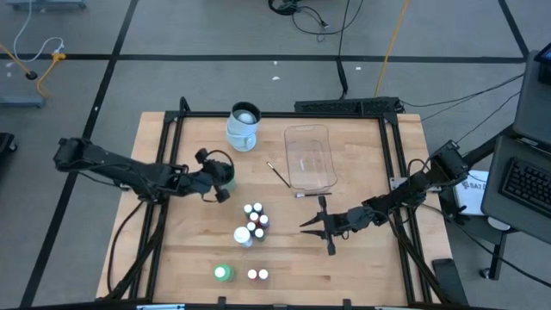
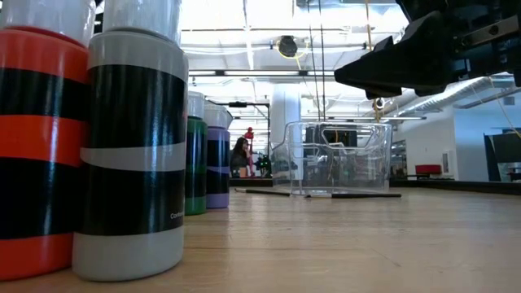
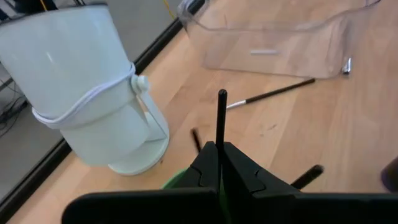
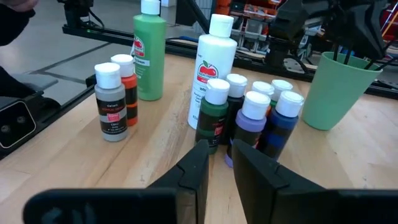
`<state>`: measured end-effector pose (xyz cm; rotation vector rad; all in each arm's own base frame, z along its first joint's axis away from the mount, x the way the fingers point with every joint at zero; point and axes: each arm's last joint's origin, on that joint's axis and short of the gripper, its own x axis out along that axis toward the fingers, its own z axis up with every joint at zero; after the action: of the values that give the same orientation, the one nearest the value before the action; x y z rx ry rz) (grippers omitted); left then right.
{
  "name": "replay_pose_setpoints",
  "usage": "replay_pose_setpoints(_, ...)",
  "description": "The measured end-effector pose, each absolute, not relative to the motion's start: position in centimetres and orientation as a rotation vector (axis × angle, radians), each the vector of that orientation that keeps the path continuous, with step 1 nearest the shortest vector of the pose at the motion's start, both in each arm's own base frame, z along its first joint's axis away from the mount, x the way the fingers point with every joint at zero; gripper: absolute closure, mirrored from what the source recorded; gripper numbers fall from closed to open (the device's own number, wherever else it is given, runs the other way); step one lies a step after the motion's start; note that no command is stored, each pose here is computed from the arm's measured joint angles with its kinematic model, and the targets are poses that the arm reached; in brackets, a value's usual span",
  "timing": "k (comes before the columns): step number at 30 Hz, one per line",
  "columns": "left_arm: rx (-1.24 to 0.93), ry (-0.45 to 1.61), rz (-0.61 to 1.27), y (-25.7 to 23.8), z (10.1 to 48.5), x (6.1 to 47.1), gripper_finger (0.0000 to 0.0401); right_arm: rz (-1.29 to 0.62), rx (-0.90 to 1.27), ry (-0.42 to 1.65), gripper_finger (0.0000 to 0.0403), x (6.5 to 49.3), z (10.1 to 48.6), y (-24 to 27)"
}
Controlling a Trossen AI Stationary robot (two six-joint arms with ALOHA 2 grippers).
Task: Pick & Place Paint Supplies
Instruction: Put the gold paintbrush into the green cup, then put the silver paintbrush into the green cup
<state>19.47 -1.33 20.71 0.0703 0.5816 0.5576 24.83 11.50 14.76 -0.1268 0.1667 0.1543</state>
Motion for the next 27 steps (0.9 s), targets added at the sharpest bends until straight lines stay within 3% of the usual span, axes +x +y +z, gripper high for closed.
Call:
replay_pose_setpoints(7, 0.05, 0.572, 0.515, -1.2, 20.8, 19.8, 0.0396, 0.154, -0.127, 0.167, 0.0339, 24.8, 14.8, 11.5)
replay_pose_setpoints(21, 0.073, 0.537, 0.483, -1.2, 21.9, 19.3, 0.0334, 0.154, -0.119, 0.181, 0.0339, 24.8, 14.6, 11.5)
replay_pose_setpoints(27, 0.071, 0.466, 0.39, -1.6, 25.4, 17.9, 0.0317, 0.156, -0.118, 0.182, 0.0339, 24.8, 14.6, 11.5)
